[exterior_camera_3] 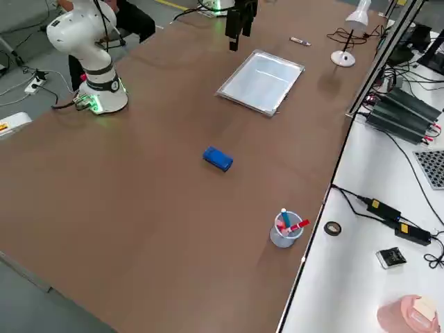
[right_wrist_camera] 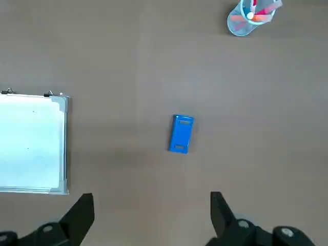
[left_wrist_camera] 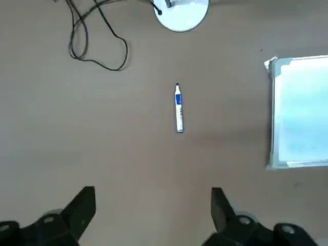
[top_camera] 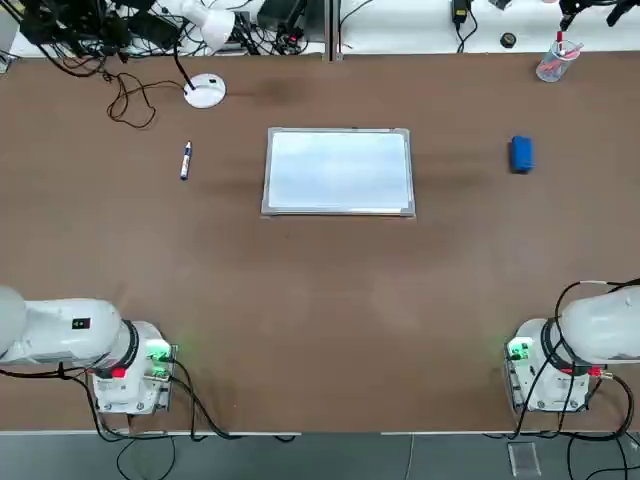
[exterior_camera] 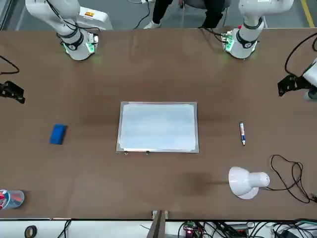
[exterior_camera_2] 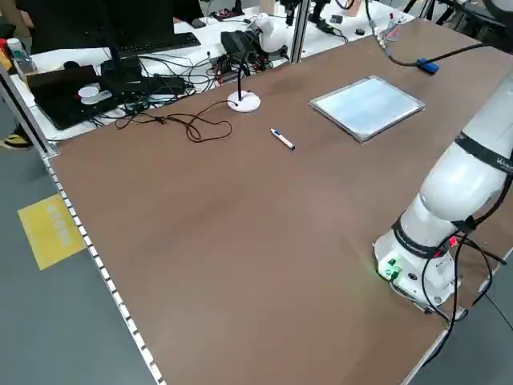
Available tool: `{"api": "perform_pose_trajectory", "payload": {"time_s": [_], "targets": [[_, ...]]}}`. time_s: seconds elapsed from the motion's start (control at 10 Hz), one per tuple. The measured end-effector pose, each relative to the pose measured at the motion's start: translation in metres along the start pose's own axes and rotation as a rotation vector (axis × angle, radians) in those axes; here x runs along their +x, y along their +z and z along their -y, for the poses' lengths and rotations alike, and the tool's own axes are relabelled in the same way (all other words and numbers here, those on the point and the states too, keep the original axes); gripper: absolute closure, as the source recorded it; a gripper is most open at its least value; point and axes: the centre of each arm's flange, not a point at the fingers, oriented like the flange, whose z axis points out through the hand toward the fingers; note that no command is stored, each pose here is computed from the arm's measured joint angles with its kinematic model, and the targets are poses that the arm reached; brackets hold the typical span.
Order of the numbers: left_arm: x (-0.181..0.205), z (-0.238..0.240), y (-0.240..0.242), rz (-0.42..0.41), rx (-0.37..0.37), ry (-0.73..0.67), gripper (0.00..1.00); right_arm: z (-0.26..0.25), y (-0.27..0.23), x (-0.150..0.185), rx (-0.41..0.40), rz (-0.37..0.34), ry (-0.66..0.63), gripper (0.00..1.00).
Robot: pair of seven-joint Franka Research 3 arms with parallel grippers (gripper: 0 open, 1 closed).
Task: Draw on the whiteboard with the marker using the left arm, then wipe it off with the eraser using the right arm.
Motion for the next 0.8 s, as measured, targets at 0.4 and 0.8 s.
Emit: {"api": "perform_pose_trajectory", "payload": {"time_s": [0.4, 0.8], "targets": [[0.028, 0.011, 0.087, -0.038, -0.013, -0.016, 0.00, -0.001, 0.001, 0.000, 0.002, 0.003, 0.003, 0.00], [0.027, 0.022, 0.190, -0.054, -0.030, -0.051, 0.00, -0.003, 0.005, 0.000, 0.032, 0.011, 0.012, 0.00]]}}
